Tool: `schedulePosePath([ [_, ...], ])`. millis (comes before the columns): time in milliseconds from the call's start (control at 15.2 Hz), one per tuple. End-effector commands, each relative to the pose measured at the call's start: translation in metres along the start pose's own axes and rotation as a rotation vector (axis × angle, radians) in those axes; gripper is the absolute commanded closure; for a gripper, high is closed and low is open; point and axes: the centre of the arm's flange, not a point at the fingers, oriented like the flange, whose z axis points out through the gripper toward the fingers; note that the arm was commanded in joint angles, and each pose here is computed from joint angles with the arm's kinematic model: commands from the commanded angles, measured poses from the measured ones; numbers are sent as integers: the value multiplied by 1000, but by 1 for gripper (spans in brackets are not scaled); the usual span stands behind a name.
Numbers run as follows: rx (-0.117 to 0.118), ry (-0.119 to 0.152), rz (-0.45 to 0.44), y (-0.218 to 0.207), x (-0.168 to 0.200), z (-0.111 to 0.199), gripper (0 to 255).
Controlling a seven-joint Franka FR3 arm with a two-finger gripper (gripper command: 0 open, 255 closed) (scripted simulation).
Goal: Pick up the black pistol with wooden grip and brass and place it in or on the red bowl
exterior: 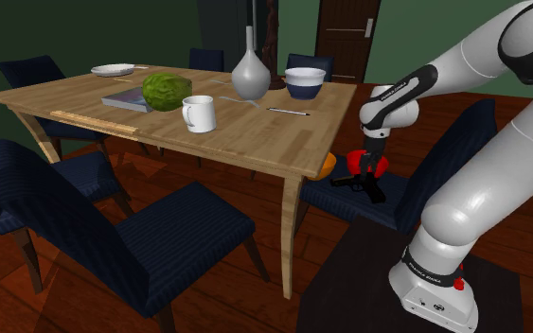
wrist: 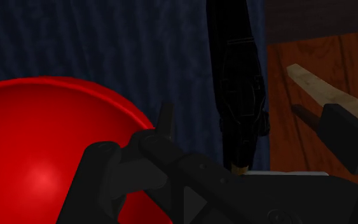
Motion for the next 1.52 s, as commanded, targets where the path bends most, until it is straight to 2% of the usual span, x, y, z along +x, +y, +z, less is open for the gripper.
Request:
schedulePosePath([
  [0,0,0,0,0,0,10,0],
  [528,0,0,0,0,0,13,0],
  [594,0,0,0,0,0,13,255],
  [1188,0,0,0,0,0,13,255],
  [1452,0,0,0,-3,-2,-8,255],
])
